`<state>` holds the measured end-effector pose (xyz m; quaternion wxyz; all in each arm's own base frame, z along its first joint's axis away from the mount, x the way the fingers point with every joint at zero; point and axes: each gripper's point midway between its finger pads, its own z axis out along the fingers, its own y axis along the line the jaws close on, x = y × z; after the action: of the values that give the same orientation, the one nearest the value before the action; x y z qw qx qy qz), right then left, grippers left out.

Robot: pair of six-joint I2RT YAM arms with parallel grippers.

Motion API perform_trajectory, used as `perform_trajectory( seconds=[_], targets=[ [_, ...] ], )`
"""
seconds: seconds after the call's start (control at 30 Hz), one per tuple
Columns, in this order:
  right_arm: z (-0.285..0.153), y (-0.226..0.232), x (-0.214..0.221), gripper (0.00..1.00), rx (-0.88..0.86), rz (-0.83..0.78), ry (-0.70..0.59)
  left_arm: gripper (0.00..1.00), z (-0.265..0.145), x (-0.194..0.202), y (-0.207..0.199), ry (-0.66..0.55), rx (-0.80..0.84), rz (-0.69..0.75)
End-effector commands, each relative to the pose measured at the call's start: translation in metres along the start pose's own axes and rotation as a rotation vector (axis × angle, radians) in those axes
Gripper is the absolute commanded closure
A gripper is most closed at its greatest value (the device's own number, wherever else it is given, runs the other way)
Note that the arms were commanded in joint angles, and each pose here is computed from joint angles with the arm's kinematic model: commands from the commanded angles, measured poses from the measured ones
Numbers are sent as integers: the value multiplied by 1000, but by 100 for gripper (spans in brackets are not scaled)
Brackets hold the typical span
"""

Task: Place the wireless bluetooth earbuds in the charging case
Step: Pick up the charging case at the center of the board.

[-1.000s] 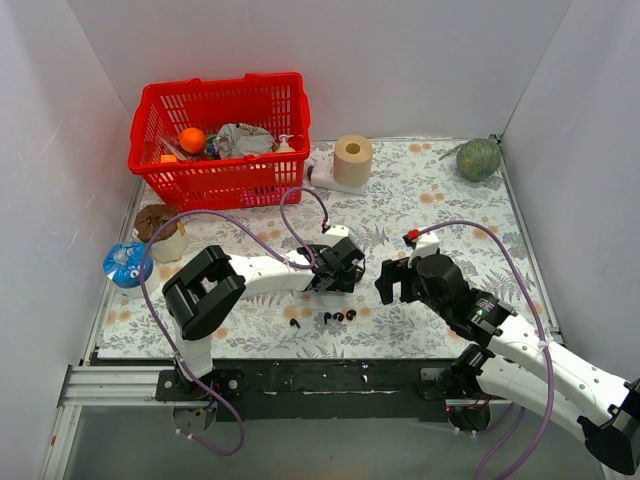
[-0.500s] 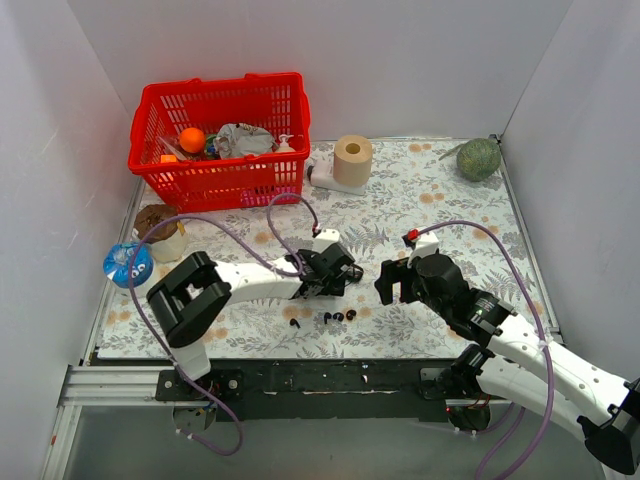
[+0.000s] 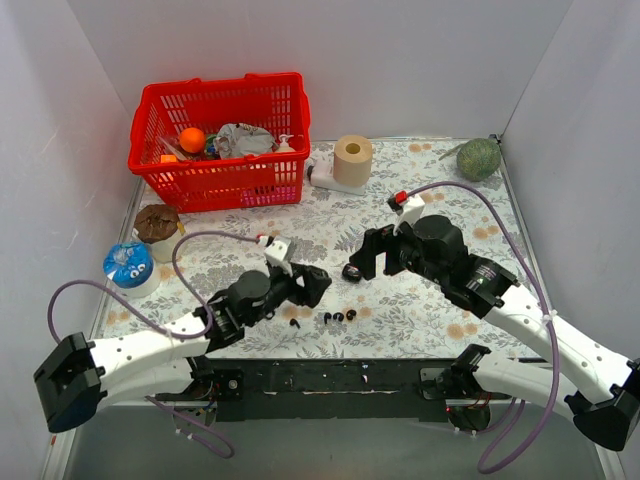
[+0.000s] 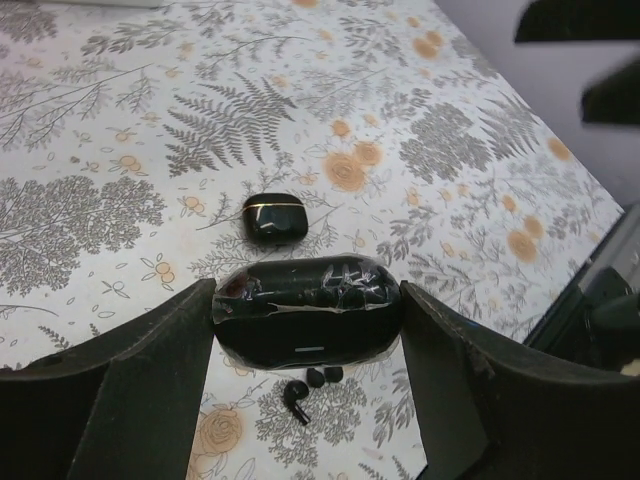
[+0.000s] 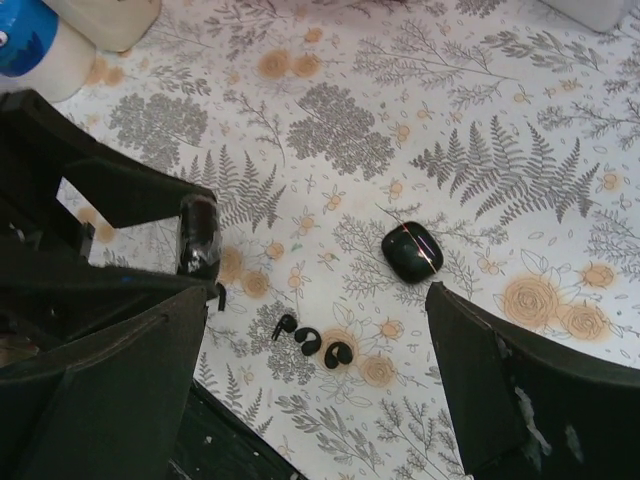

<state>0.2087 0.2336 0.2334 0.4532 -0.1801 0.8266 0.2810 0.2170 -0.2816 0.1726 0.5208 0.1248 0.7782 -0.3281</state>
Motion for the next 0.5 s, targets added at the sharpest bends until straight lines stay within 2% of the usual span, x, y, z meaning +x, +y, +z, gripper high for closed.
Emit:
perform_trajectory(
  seconds=[0.0, 0.03, 0.07, 0.1, 0.13, 0.2, 0.27, 0.47],
  targets=[
    [-5, 23, -25, 2, -89, -14, -23, 70, -32, -33, -28, -287, 262, 148],
    [-5, 26, -25, 2, -104, -13, -18, 79, -34, -38, -29, -311, 264, 165],
    [-6, 35, -24, 2, -150, -14, -2, 93, -33, -40, -29, -313, 260, 187],
    [-5, 39, -25, 2, -170, -7, 8, 99, -31, -39, -30, -304, 264, 247],
    [-7, 47, -23, 2, -209, -6, 26, 100, -31, -36, -42, -264, 322, 285],
    [-7, 55, -24, 2, -245, -2, 51, 100, -31, -32, -51, -248, 379, 389],
    [-9, 61, -19, 2, -275, -2, 97, 100, -34, -32, -57, -244, 416, 433],
    [-15, 70, -28, 2, -307, -16, 107, 100, -33, -40, -44, -306, 351, 562]
  ],
)
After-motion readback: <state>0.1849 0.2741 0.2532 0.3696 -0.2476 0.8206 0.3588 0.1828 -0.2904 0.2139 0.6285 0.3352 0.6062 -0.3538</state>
